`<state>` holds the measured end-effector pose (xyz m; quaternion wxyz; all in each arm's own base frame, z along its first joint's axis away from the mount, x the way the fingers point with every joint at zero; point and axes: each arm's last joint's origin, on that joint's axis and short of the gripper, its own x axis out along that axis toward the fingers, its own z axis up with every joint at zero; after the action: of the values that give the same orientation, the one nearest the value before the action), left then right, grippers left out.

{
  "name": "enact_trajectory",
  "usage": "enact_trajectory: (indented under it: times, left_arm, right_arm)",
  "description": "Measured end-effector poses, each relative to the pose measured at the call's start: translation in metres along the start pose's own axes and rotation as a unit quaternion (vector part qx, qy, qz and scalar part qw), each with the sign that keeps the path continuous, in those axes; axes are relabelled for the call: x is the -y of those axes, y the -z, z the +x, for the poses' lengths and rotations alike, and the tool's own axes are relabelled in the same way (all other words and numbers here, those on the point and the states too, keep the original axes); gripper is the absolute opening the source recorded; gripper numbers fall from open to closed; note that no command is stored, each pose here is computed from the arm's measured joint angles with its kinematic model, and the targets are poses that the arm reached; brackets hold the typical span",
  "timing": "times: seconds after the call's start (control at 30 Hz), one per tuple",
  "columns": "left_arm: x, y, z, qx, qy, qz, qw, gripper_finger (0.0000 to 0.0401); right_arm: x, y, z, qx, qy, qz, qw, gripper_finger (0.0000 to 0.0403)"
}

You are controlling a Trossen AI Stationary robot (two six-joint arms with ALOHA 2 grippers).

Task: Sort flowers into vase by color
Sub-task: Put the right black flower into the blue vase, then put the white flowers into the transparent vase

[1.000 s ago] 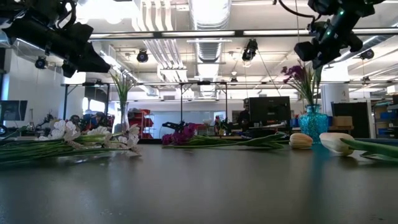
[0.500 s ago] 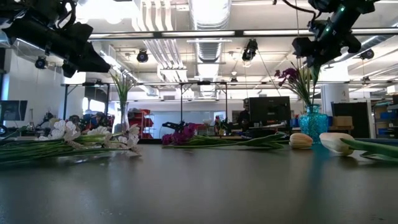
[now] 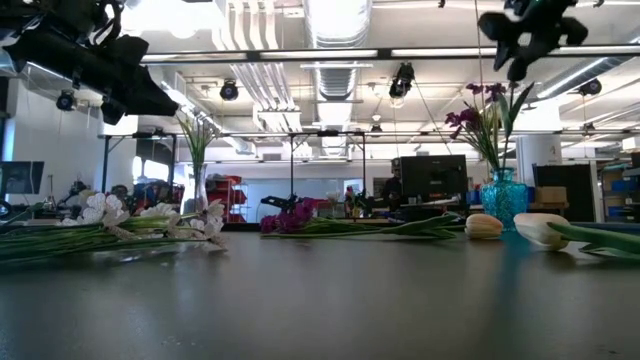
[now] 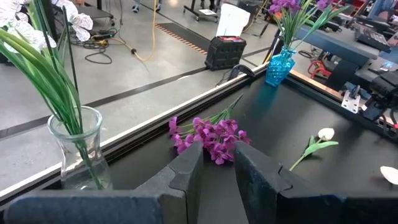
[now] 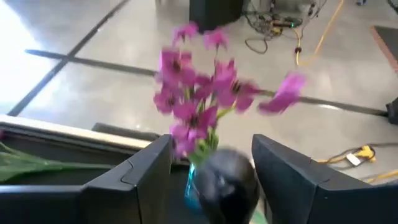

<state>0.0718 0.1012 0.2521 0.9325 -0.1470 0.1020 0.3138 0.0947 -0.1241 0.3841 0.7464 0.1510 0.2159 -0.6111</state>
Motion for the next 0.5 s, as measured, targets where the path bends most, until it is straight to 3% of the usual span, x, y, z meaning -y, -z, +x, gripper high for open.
enact_trajectory:
  times: [0.23,0.33,0.5]
  left_arm:
    - [0.0,0.0,0.0,0.0,0.002,0.003,1.0,0.0076]
    - [0.005,0.001,0.001,-0.006,0.028,-0.003,1.0,0.0071]
    - [0.02,0.005,0.005,-0.042,0.079,-0.009,0.996,0.0022]
  right_arm:
    - [0.009,-0.032,-0.035,0.065,-0.029,-0.005,0.997,0.0215]
    - [0.013,-0.043,-0.049,0.09,-0.035,-0.003,0.995,0.0207]
    - [0.021,-0.051,-0.073,0.126,-0.082,0.002,0.989,0.016]
